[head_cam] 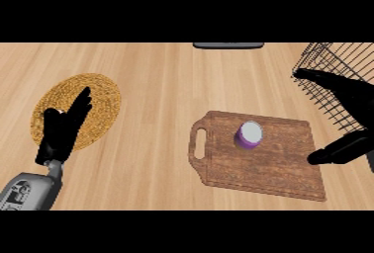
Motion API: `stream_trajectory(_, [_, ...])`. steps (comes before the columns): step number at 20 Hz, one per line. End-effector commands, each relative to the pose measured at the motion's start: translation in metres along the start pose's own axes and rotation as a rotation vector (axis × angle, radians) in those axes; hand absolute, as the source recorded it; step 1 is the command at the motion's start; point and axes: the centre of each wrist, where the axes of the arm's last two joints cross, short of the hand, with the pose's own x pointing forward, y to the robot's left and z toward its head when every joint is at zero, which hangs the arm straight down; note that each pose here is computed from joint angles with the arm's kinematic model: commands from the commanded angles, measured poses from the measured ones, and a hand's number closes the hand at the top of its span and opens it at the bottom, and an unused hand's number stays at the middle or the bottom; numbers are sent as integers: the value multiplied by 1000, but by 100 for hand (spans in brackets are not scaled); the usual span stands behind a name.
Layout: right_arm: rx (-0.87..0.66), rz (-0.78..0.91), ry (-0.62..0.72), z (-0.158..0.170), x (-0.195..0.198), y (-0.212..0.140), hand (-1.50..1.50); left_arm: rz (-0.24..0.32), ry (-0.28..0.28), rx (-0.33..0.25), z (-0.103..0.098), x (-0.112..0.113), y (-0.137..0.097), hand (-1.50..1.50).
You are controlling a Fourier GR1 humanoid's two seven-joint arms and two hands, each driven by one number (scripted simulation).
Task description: Pick the can from the cutting board and place it in the basket
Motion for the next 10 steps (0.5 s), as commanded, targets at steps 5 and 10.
stream_trajectory(5, [488, 217, 203, 4, 42, -56, -150, -14, -4, -15, -7, -1, -3, 0])
stream_trajectory(10, [564, 186, 223, 3, 34, -65, -150, -11, -5, -8, -15, 2, -27, 0])
